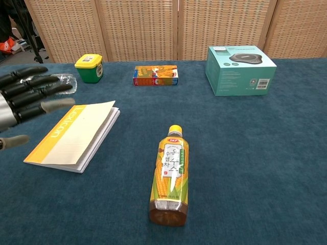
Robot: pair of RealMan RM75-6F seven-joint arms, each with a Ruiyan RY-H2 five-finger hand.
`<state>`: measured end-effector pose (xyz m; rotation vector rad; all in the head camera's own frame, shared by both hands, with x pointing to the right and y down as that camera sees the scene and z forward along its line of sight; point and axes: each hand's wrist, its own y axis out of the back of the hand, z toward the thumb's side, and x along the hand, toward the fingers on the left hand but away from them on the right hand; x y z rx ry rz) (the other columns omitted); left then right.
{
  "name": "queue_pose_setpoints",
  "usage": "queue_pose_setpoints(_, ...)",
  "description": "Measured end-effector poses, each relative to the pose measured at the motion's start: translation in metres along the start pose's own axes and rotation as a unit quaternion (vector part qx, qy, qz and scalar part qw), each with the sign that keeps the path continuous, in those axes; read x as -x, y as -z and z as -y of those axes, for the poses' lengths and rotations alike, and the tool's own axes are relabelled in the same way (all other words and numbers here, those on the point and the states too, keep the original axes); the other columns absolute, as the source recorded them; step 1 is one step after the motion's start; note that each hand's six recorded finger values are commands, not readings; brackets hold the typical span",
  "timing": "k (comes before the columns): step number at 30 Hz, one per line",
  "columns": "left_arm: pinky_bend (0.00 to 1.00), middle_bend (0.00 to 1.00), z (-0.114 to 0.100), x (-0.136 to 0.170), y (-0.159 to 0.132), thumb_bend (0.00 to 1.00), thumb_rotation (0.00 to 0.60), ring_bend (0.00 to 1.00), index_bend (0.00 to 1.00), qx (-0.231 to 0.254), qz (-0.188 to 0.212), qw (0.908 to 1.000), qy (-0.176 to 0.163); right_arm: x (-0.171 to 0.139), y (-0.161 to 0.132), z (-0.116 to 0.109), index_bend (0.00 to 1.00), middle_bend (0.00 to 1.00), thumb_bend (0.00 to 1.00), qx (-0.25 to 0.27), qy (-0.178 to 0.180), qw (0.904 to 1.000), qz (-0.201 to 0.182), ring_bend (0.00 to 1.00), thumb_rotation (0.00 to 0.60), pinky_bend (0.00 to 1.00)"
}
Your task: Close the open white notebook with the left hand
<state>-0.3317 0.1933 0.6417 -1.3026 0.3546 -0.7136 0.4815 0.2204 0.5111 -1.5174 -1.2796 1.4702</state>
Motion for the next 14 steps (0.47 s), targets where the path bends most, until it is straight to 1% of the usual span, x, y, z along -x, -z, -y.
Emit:
queue_pose_setpoints(2, 0.00, 0.00, -0.005, 0.003, 0.010, 0.15, 0.600, 0.00, 0.00, 0.050, -0.052, 0.9974, 0.001, 0.000, 0.000, 0.000, 0.00, 0.00, 0.00, -0.001, 0.001, 1.0000, 0.000, 0.00, 0.600, 0.00)
queue_pose_setpoints(3, 0.00, 0.00, -0.008, 0.006, 0.018, 0.13, 0.600, 0.00, 0.00, 0.082, -0.088, 0.9927, 0.004, 0.000, 0.000, 0.000, 0.00, 0.00, 0.00, -0.001, 0.002, 1.0000, 0.000, 0.00, 0.600, 0.00)
queue_pose_setpoints(4, 0.00, 0.00, -0.010, 0.008, 0.023, 0.11, 0.600, 0.00, 0.00, 0.104, -0.115, 0.9879, 0.007, 0.000, -0.001, 0.000, 0.00, 0.00, 0.00, -0.001, 0.002, 1.0000, 0.000, 0.00, 0.600, 0.00)
queue_pose_setpoints(5, 0.00, 0.00, -0.012, 0.012, 0.028, 0.07, 0.600, 0.00, 0.00, 0.126, -0.142, 0.9818, 0.011, -0.001, -0.001, 0.000, 0.00, 0.00, 0.00, -0.001, 0.003, 1.0000, 0.000, 0.00, 0.600, 0.00)
queue_pose_setpoints(6, 0.00, 0.00, -0.015, 0.017, 0.036, 0.04, 0.600, 0.00, 0.00, 0.155, -0.177, 0.9717, 0.016, 0.000, -0.001, -0.001, 0.00, 0.00, 0.00, -0.001, 0.003, 1.0000, 0.000, 0.00, 0.600, 0.00)
queue_pose_setpoints(8, 0.00, 0.00, -0.019, 0.028, 0.049, 0.00, 0.600, 0.00, 0.00, 0.199, -0.230, 0.9524, 0.025, 0.000, -0.001, -0.001, 0.00, 0.00, 0.00, -0.001, 0.004, 1.0000, 0.000, 0.00, 0.600, 0.00)
queue_pose_setpoints(9, 0.00, 0.00, -0.021, 0.038, 0.060, 0.00, 0.600, 0.00, 0.00, 0.223, -0.265, 0.9375, 0.033, 0.000, -0.002, -0.001, 0.00, 0.00, 0.00, -0.002, 0.005, 1.0000, 0.000, 0.00, 0.600, 0.00)
queue_pose_setpoints(11, 0.00, 0.00, -0.025, 0.057, 0.076, 0.00, 0.600, 0.00, 0.00, 0.253, -0.313, 0.9145, 0.045, 0.000, -0.002, 0.000, 0.00, 0.00, 0.00, -0.003, 0.005, 1.0000, 0.001, 0.00, 0.600, 0.00)
queue_pose_setpoints(12, 0.00, 0.00, -0.028, 0.070, 0.086, 0.00, 0.600, 0.00, 0.00, 0.269, -0.338, 0.9004, 0.052, 0.000, -0.002, 0.000, 0.00, 0.00, 0.00, -0.005, 0.004, 1.0000, 0.001, 0.00, 0.600, 0.00)
queue_pose_setpoints(14, 0.00, 0.00, -0.033, 0.087, 0.097, 0.00, 0.600, 0.00, 0.00, 0.284, -0.367, 0.8832, 0.064, 0.000, -0.003, 0.001, 0.00, 0.00, 0.00, -0.006, 0.003, 1.0000, 0.001, 0.00, 0.600, 0.00)
